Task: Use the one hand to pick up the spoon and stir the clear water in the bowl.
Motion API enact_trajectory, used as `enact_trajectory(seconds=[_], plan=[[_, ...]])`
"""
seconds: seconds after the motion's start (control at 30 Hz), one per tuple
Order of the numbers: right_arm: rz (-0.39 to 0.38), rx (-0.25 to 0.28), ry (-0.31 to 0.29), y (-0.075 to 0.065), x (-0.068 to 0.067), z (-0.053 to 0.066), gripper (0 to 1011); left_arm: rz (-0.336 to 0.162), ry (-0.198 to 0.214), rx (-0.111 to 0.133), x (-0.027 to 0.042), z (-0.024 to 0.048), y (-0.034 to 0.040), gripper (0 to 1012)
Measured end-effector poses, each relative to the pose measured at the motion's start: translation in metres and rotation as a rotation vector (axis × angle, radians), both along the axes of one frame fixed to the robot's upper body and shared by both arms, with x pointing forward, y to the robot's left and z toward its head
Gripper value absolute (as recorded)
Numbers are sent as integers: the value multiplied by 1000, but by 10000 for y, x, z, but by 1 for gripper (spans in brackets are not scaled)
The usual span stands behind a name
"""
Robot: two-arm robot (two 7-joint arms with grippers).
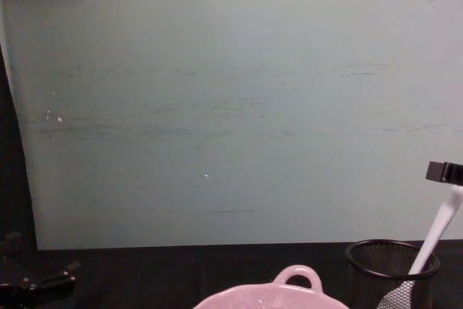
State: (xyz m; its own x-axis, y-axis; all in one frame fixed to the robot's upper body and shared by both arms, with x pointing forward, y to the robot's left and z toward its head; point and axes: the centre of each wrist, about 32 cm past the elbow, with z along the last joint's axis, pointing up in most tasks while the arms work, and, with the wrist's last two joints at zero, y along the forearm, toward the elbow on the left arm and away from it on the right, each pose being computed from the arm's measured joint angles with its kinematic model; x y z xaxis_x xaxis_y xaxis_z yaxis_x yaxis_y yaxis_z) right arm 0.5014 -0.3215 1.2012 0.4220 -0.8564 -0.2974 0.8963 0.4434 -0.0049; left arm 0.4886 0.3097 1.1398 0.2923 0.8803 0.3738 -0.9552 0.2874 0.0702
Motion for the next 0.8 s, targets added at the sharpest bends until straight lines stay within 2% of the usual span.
enact_trajectory(seconds=[0.07, 0.13, 0.17, 0.23, 0.33, 0.57, 0.7, 0.8], plan=[[4, -31, 17, -29, -31, 70, 814, 0, 0, 0, 0, 0, 0, 1011], [8, -55, 27, -49, -57, 119, 841, 0, 0, 0, 0, 0, 0, 1011], [9, -66, 31, -58, -70, 144, 901, 0, 0, 0, 0, 0, 0, 1011], [11, -106, 44, -95, -125, 236, 950, 0, 0, 0, 0, 0, 0, 1011], [13, -132, 55, -118, -171, 290, 998, 0, 0, 0, 0, 0, 0, 1011], [15, -209, 96, -177, -349, 413, 1004, 0, 0, 0, 0, 0, 0, 1011], [12, -240, 124, -197, -417, 420, 1004, 0, 0, 0, 0, 0, 0, 1011], [-1, -285, 165, -228, -467, 401, 1004, 0, 0, 0, 0, 0, 0, 1011]])
